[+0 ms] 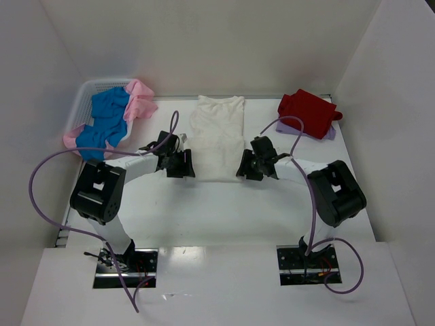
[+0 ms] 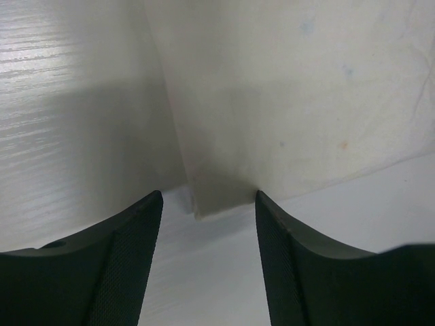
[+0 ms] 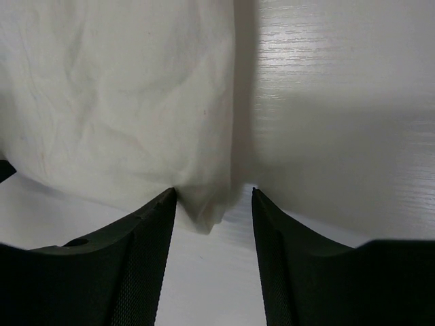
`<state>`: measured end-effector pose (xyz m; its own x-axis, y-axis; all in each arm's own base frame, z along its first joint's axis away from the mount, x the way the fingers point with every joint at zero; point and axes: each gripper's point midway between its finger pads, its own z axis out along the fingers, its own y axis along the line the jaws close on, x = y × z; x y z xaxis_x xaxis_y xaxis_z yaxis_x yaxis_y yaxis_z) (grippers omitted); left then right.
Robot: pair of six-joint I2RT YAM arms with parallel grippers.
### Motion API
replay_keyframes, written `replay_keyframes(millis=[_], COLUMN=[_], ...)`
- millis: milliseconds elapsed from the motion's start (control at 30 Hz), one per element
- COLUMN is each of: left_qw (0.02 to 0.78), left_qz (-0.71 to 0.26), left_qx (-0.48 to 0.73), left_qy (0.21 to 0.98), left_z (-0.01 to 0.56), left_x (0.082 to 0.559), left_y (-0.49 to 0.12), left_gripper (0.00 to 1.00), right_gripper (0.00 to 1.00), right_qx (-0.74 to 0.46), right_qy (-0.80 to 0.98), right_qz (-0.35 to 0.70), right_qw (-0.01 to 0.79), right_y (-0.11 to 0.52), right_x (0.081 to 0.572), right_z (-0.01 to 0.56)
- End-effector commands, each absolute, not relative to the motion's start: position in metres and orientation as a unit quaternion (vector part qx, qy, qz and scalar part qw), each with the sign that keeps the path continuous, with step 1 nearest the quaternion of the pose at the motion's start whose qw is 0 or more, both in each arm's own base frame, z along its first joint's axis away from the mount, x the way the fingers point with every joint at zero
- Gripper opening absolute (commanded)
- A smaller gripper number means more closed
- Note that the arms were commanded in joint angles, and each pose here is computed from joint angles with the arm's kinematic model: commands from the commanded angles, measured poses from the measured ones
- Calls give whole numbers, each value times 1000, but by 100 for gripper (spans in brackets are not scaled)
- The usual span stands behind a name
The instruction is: Fold and stack the t-shirts
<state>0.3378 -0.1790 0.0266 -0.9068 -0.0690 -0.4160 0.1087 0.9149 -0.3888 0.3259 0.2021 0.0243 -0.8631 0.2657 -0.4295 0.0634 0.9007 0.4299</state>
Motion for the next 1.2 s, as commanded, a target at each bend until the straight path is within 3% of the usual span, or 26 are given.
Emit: replay_keyframes(millis=[0,233,567,867,1167], left_qw=[194,185,169,171,151], left_qz=[-210,-217,-215,-221,-228], left_qx=[3,0,-2,19,33], left_qy=[958,959,962,960,961], left_z=[16,12,3,29,56], left_x=[333,330,320,301,259], left_y=[-181,-183,-184,-193,-211], left_gripper=[63,47,15,0,0], right_gripper=[51,31,0,0,0], right_qx=[90,95,97,104,96], right_qy=[931,931,932,930,933], right_qz=[226,227,231,240,246], right_qw=[273,272,261,258,243], right_y=[212,212,210,201,198], right_x=[346,344,334,307,278], right_z=[38,36,30,46,60])
